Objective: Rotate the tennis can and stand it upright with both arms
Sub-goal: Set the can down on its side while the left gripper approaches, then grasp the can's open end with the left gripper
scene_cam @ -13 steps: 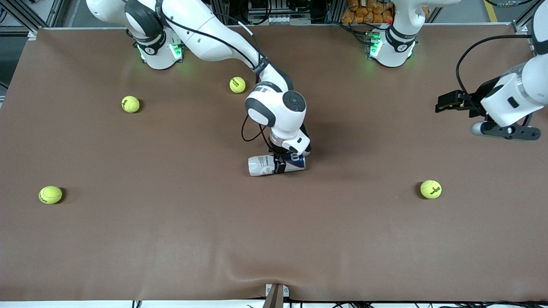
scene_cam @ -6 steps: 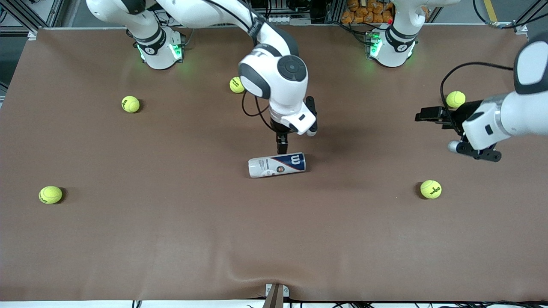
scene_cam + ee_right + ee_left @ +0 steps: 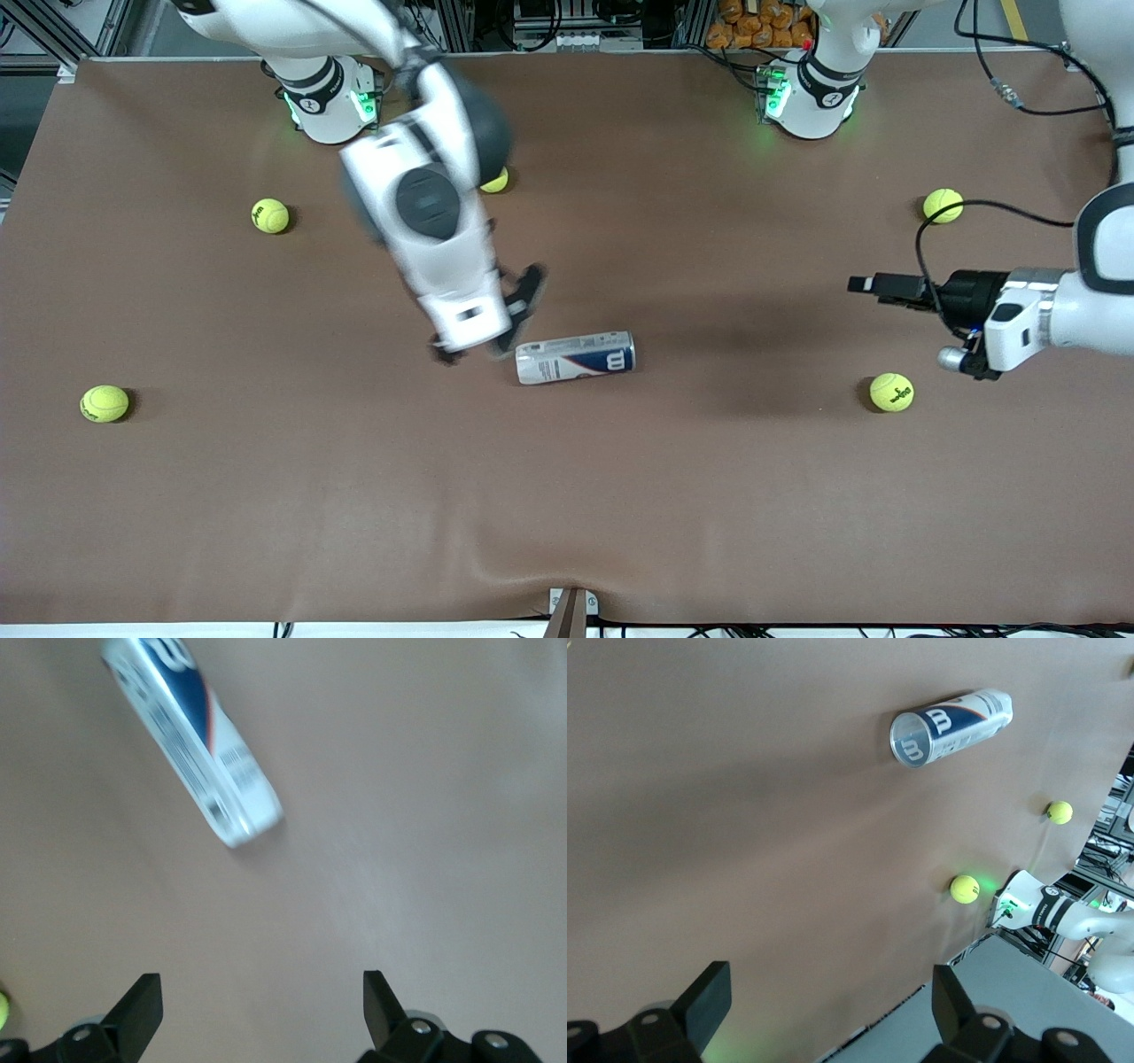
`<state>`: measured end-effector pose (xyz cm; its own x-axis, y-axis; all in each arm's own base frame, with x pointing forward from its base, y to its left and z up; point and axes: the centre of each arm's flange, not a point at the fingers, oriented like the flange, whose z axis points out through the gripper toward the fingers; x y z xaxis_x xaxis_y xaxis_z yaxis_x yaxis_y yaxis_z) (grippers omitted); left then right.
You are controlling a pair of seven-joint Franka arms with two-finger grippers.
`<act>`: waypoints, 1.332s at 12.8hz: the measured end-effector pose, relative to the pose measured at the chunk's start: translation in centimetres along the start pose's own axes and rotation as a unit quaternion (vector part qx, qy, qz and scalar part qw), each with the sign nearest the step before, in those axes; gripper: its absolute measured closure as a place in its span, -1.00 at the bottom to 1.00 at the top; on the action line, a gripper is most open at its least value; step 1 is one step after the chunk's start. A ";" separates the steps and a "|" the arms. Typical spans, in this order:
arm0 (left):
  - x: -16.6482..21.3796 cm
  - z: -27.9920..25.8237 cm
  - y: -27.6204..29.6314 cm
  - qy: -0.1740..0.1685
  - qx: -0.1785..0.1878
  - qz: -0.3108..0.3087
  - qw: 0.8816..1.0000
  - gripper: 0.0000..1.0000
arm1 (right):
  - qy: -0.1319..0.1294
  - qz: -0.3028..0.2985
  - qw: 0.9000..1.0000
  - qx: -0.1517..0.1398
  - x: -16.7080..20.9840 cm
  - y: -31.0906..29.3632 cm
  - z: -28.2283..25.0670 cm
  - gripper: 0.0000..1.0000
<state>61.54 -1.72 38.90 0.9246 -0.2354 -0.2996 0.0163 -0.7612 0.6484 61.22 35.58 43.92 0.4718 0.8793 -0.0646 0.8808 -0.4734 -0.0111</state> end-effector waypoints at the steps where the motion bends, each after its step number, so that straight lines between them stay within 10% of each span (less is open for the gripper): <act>1: 0.6 1.3 -0.3 0.007 -0.011 0.013 1.000 -1.00 | 0.002 0.033 0.999 0.003 -1.9 2.4 -0.7 -1.00; 7: 4.4 8.1 1.1 0.046 -0.047 0.033 0.997 -1.00 | -0.020 0.181 0.983 0.031 -15.5 13.7 -4.1 -1.00; 13: 7.1 11.6 0.4 0.078 -0.103 0.005 0.992 -1.00 | -0.036 0.316 0.946 0.061 -31.2 20.9 -7.0 -1.00; 17: 9.2 14.9 1.3 0.114 -0.121 -0.011 0.986 -1.00 | -0.035 0.354 0.933 0.062 -35.3 20.6 -9.7 -1.00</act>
<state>64.40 -13.87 26.51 0.9842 -0.0574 -0.1674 0.1016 -0.5912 0.8001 63.14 -4.68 55.65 0.9255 0.3413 -0.1641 0.3365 -0.9400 -0.0572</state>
